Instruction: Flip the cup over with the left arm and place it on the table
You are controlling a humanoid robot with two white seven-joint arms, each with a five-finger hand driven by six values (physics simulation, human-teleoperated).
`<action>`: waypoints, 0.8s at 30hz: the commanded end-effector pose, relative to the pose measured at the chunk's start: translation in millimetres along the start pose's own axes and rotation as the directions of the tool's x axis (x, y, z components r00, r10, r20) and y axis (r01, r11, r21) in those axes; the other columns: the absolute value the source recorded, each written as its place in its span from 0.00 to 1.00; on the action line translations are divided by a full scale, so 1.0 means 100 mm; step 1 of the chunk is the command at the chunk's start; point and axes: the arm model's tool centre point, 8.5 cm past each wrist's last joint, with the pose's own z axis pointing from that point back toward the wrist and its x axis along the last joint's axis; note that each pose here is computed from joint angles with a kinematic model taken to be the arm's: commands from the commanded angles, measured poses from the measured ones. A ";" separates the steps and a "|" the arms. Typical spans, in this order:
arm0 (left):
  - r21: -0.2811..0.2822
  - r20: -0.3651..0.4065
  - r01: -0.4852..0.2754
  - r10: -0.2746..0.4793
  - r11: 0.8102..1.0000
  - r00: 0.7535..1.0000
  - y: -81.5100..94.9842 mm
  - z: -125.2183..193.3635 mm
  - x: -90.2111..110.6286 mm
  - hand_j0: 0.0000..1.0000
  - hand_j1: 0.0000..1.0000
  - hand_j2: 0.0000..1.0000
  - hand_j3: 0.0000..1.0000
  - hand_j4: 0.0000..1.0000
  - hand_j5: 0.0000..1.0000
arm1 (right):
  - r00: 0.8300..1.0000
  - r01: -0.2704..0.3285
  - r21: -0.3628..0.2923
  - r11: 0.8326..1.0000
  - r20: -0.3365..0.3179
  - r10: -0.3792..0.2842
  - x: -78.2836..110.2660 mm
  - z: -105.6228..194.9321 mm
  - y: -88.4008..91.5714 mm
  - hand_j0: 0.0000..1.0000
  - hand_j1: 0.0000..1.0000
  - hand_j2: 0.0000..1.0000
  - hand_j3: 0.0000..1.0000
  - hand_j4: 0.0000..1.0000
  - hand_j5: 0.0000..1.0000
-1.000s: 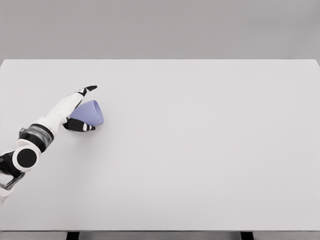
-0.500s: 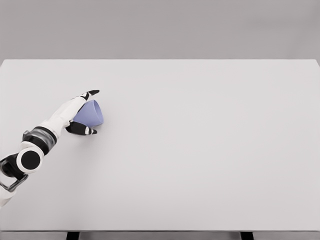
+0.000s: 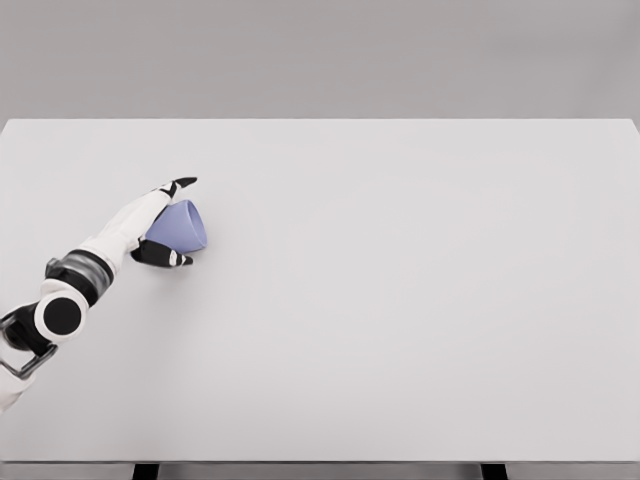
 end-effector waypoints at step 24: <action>-0.021 -0.025 -0.004 0.003 1.000 1.000 -0.03 -0.02 0.00 0.79 0.79 0.79 0.79 0.79 0.79 | 1.000 0.000 0.000 1.000 0.000 0.000 0.00 0.00 0.00 1.00 1.00 1.00 1.00 1.00 1.00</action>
